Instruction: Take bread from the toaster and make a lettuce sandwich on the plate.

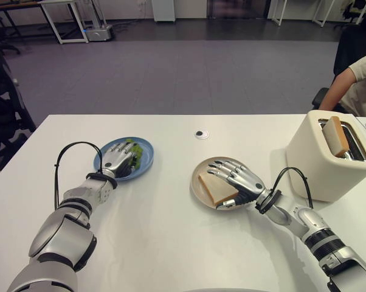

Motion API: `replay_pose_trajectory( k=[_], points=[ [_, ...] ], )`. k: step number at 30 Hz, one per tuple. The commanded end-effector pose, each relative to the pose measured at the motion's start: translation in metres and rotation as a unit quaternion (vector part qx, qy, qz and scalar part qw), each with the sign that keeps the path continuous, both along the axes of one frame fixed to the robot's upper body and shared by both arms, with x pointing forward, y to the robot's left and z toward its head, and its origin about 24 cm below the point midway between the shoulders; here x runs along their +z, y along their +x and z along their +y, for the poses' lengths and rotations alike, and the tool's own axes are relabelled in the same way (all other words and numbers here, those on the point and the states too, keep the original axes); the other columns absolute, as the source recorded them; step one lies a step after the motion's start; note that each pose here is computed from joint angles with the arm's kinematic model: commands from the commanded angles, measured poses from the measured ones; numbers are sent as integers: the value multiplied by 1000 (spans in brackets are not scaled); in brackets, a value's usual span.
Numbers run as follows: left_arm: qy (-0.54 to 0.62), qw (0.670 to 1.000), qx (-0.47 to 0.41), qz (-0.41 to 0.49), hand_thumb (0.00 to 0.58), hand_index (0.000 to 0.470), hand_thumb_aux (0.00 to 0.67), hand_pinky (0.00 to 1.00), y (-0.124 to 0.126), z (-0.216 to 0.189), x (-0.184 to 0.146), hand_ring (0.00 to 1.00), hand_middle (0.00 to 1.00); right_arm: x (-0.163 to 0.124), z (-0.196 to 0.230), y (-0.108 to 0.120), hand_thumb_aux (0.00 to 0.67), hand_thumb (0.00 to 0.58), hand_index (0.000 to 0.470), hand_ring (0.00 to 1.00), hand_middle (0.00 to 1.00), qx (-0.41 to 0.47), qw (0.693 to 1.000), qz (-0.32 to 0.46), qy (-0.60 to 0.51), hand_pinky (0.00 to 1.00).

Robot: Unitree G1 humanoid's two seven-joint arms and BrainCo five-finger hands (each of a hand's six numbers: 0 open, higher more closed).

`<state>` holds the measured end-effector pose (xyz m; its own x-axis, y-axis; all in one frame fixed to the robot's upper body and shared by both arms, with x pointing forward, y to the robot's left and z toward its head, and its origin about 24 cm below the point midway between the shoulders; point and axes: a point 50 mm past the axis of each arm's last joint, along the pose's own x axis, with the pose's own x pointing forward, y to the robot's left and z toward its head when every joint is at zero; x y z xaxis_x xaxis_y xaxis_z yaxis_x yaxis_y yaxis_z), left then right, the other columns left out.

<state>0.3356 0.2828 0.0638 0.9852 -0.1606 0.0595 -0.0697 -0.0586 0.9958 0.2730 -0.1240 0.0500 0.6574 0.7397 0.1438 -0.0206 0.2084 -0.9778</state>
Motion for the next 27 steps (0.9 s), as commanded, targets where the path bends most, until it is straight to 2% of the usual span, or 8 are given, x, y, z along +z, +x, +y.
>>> replay_pose_trajectory(
  k=[1,6,10,14,19,22,27],
  points=[
    [-12,997,-4,-75,580,470,670,0,-1,17,33,0,0,2,1,1,0,0,0,0,0,0,1000,-4,-1,0],
    [-17,992,-42,-117,580,470,670,0,-5,10,53,0,0,4,-2,2,0,0,0,0,0,-5,1000,-9,4,0],
    [-40,987,-90,-127,580,470,670,0,-10,-12,59,0,0,10,-9,4,0,0,0,0,0,-24,999,-22,18,0],
    [-75,972,-188,-121,580,470,670,0,-21,-71,59,0,0,29,-39,12,0,0,0,0,0,-100,991,-50,74,0],
    [-83,945,-298,-103,580,470,670,0,-50,-144,52,0,0,45,-75,17,0,0,0,0,0,-177,974,-62,130,0],
    [-74,934,-340,-86,580,470,670,0,-65,-176,43,0,0,47,-83,17,0,0,0,0,0,-192,970,-61,135,0],
    [-60,923,-373,-66,580,470,670,0,-72,-208,25,0,0,44,-78,18,0,0,0,0,0,-187,972,-57,128,0]
  ],
)
